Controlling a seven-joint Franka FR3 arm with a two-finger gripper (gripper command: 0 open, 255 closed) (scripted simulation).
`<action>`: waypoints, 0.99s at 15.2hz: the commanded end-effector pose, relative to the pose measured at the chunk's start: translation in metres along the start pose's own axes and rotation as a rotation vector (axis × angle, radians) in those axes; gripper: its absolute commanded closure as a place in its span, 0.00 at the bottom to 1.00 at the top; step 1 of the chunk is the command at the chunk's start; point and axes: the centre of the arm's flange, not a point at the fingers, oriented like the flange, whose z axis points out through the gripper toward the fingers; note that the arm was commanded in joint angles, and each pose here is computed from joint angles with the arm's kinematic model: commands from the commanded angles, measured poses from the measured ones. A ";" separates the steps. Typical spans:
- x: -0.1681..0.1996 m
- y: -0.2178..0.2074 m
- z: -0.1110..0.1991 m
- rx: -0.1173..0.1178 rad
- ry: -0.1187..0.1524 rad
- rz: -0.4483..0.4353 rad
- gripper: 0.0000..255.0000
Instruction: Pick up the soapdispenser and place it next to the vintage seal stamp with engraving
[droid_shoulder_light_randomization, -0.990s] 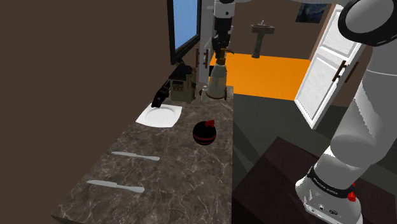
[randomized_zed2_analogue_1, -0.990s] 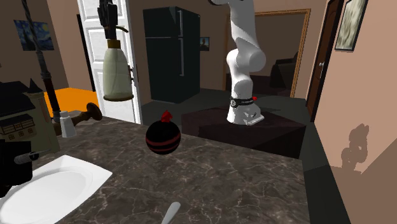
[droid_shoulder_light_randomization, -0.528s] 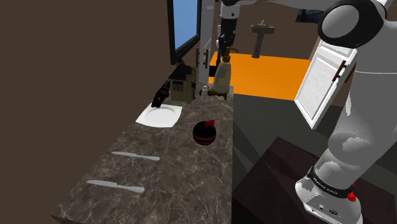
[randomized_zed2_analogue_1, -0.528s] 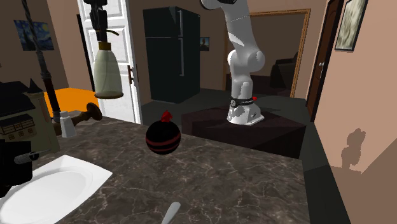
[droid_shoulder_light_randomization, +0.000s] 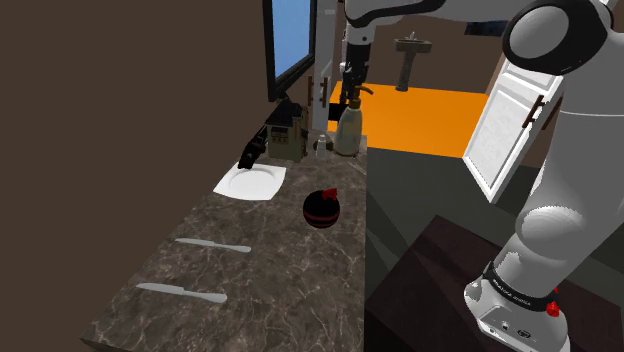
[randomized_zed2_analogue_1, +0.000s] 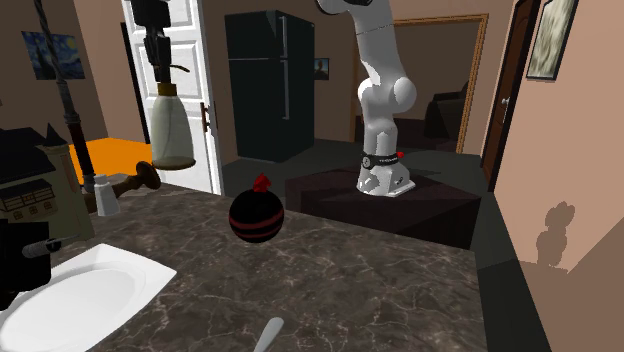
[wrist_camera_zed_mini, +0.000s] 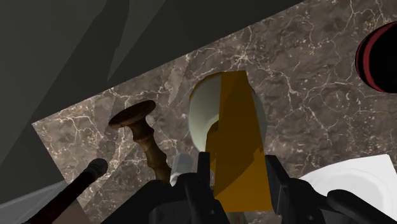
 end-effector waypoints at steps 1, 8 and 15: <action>0.000 -0.002 0.011 0.000 0.001 0.000 1.00; 0.000 -0.003 0.048 0.000 0.001 0.000 1.00; 0.000 -0.005 0.084 0.000 0.001 0.000 1.00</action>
